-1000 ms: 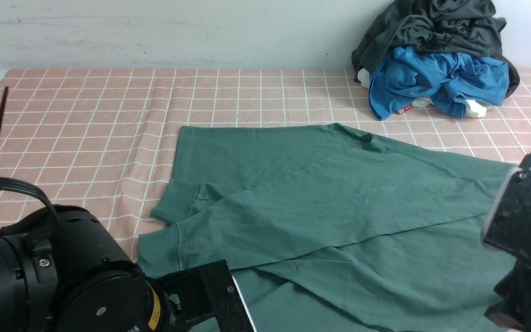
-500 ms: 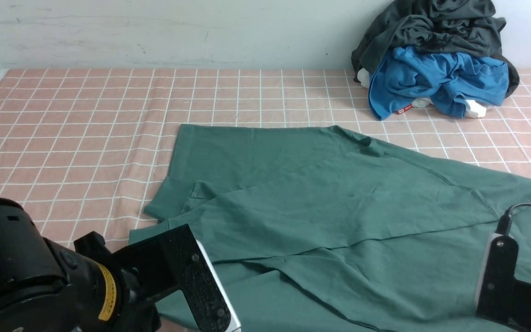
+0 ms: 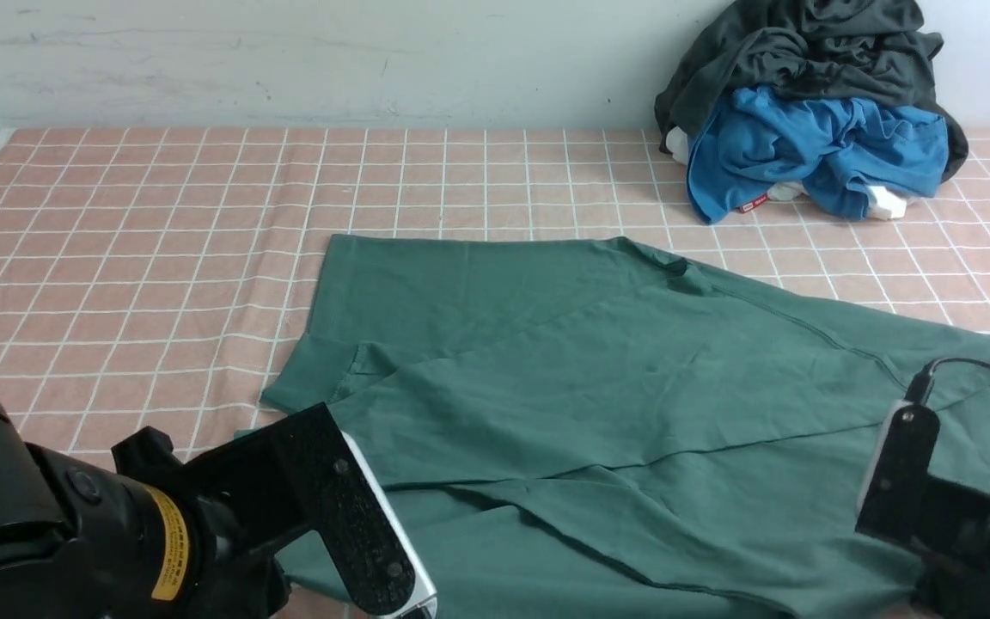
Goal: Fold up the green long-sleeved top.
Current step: Use both arms simultaneously to clamp the lower edge of the clothing fabric, then use both arms to drag the lower edge of the fabric forward and fold it over the upper edge
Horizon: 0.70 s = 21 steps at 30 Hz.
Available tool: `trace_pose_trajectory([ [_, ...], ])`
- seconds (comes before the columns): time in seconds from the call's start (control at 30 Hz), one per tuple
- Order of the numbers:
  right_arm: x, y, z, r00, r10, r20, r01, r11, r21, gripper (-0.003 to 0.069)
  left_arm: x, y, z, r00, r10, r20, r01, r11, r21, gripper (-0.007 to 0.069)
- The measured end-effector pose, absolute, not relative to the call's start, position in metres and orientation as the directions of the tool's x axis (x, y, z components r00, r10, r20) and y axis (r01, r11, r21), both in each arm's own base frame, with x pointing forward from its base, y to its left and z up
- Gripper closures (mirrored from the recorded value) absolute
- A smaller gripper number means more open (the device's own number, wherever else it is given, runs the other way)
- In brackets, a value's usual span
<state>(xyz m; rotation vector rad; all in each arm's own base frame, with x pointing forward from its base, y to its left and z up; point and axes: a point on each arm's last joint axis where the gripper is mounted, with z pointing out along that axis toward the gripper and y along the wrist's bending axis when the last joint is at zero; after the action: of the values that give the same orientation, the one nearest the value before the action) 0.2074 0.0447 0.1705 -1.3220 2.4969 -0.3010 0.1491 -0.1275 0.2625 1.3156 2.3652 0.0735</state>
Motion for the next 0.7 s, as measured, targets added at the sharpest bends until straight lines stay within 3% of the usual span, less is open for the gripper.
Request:
trace_pose_trajectory([
  [0.23,0.215,0.042,0.216,-0.551,-0.815,-0.179,-0.722,0.573,-0.388,0.0653,0.158,-0.127,0.269,-0.527,0.79,-0.313,0.765,0.601,0.23,0.0607],
  [0.33,0.238,0.043,0.243,-0.502,-0.834,-0.228,-0.68,0.544,-0.492,0.0654,0.201,-0.127,0.286,-0.603,0.699,-0.384,0.67,0.705,0.233,0.0605],
  [0.47,0.278,0.048,0.258,-0.461,-0.83,-0.313,-0.617,0.554,-0.559,0.0654,0.264,-0.13,0.295,-0.635,0.614,-0.47,0.577,0.781,0.241,0.0605],
  [0.6,0.331,0.049,0.251,-0.46,-0.822,-0.336,-0.59,0.566,-0.576,0.0654,0.33,-0.127,0.295,-0.66,0.569,-0.491,0.513,0.819,0.259,0.0605],
  [0.7,0.371,0.045,0.235,-0.488,-0.807,-0.332,-0.579,0.584,-0.569,0.0654,0.379,-0.125,0.277,-0.684,0.531,-0.501,0.469,0.845,0.257,0.0605],
])
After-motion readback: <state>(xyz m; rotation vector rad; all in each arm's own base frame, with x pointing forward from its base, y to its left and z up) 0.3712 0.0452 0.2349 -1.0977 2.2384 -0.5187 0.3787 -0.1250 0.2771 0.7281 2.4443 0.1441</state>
